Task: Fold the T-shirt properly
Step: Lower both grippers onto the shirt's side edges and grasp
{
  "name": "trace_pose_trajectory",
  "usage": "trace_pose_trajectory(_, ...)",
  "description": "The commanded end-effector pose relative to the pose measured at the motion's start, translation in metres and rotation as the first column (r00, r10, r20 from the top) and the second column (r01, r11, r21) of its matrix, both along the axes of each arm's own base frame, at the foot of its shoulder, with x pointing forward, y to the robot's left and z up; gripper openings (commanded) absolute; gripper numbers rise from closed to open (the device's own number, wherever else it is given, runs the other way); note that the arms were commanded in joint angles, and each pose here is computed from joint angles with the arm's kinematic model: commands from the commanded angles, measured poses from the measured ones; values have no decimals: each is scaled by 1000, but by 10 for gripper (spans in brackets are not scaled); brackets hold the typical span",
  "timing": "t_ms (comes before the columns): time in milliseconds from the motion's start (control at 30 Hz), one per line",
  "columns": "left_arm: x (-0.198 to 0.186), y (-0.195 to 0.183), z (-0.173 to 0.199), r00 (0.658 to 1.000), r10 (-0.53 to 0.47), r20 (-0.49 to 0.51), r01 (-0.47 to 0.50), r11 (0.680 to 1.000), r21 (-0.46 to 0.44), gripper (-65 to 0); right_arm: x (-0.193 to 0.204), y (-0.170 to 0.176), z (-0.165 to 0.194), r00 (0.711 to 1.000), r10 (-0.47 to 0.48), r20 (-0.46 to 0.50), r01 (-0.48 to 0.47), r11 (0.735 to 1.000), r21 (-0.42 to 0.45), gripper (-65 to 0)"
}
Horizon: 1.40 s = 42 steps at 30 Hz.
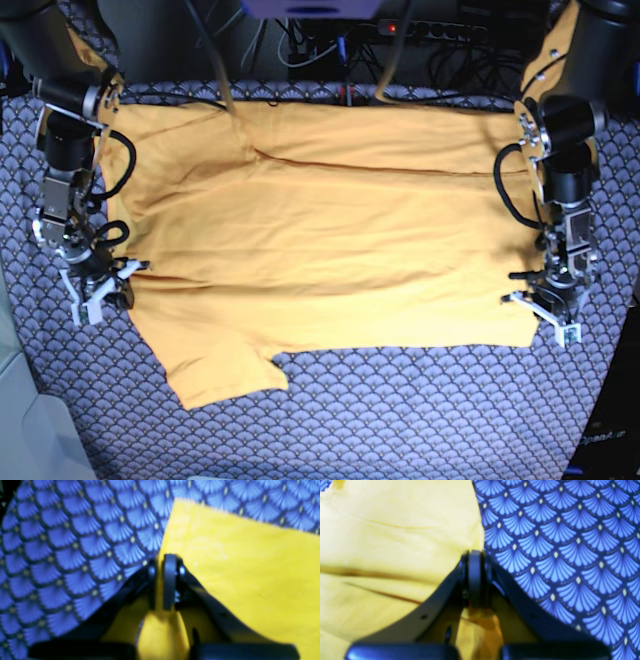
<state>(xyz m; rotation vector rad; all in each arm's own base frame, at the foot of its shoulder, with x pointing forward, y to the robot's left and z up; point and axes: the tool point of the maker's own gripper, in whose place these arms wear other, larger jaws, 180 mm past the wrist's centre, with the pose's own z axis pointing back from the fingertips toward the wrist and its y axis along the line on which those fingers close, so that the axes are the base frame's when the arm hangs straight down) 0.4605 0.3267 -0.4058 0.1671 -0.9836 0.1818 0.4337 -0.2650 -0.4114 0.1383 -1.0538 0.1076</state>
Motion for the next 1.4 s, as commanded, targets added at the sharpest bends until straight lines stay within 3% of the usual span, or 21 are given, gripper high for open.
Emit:
trace_pose_trajectory(0, 16, 11, 33, 997, 8, 80, -11, 999, 33, -615, 16, -11, 28, 997, -9, 81, 10, 1000, -8, -650)
trace_pose_trajectory(233, 12, -2, 66, 995, -18, 97, 10, 996, 86, -615, 16, -3, 33, 995, 36, 92, -38, 999, 12, -650)
trace_pose_trajectory(467, 10, -8, 67, 995, -21, 99, 13, 996, 85, -607, 7, -1, 35, 993, 58, 106, -57, 998, -18, -650)
trace_pose_trajectory(567, 10, -8, 64, 995, -21, 97, 13, 997, 82, -506, 7, -1, 35, 993, 58, 106, -57, 998, -18, -650)
trace_pose_trajectory(700, 17, -9, 67, 990, -28, 137, 17, 997, 79, -289, 7, -1, 36, 993, 59, 106, -57, 998, -20, -650)
trace_pose_trajectory(767, 15, -11, 55, 992, -27, 119, 19, 998, 64, -239, 7, -2, 36, 993, 57, 107, -55, 998, -19, -650)
trace_pose_trajectory(1067, 9, -2, 21, 994, 25, 110, -26, 1000, 3, -238, 7, -4, 36, 993, 56, 106, -53, 998, -25, -650)
trace_pose_trajectory(1367, 9, 10, 26, 989, 61, 137, -61, 998, -7, -238, 7, -4, 36, 993, 55, 106, -53, 998, -23, -650)
